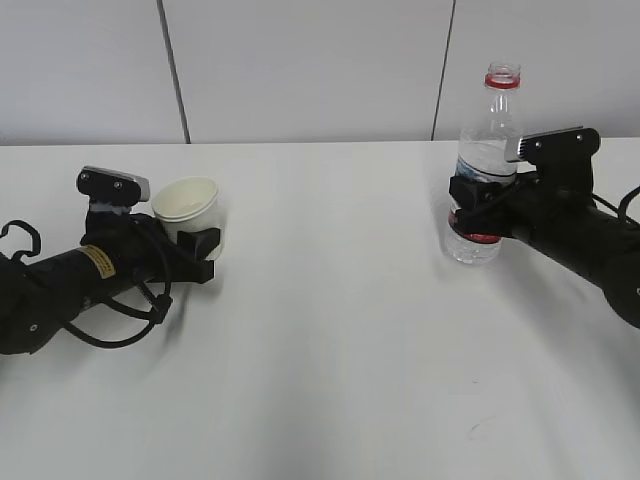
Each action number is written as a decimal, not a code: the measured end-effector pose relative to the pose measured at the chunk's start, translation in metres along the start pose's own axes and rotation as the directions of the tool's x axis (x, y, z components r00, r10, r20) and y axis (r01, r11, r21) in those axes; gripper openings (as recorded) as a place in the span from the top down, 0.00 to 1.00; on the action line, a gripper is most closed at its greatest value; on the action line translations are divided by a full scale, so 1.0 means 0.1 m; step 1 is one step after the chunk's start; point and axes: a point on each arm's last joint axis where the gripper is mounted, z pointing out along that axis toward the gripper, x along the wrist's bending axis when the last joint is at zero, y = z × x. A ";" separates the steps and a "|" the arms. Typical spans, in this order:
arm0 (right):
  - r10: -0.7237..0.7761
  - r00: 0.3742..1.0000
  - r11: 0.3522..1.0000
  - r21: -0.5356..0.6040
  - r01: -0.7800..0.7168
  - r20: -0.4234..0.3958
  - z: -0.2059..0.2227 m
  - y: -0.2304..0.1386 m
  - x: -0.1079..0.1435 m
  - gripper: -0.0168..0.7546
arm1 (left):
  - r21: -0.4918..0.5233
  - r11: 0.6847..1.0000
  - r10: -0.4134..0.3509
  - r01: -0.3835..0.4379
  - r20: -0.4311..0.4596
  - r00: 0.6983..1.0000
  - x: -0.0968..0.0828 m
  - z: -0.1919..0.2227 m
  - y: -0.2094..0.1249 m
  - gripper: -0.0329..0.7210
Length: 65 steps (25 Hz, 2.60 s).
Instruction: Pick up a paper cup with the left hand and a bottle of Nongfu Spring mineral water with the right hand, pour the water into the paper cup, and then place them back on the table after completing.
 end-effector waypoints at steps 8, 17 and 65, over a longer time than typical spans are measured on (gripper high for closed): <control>0.002 1.000 1.000 0.000 -0.002 0.000 0.00 0.00 0.00 0.49 | -0.014 1.000 -0.006 0.006 -0.008 1.000 0.01 0.01 0.01 0.38; 0.002 1.000 1.000 0.000 -0.002 0.000 0.00 0.00 0.00 0.49 | -0.025 0.999 -0.022 0.021 -0.030 0.999 0.03 0.00 0.02 0.24; 0.062 0.998 0.997 -0.037 -0.063 -0.025 0.05 -0.19 0.02 0.49 | -0.008 0.997 -0.079 0.078 -0.055 0.995 -0.16 -0.65 -0.03 0.23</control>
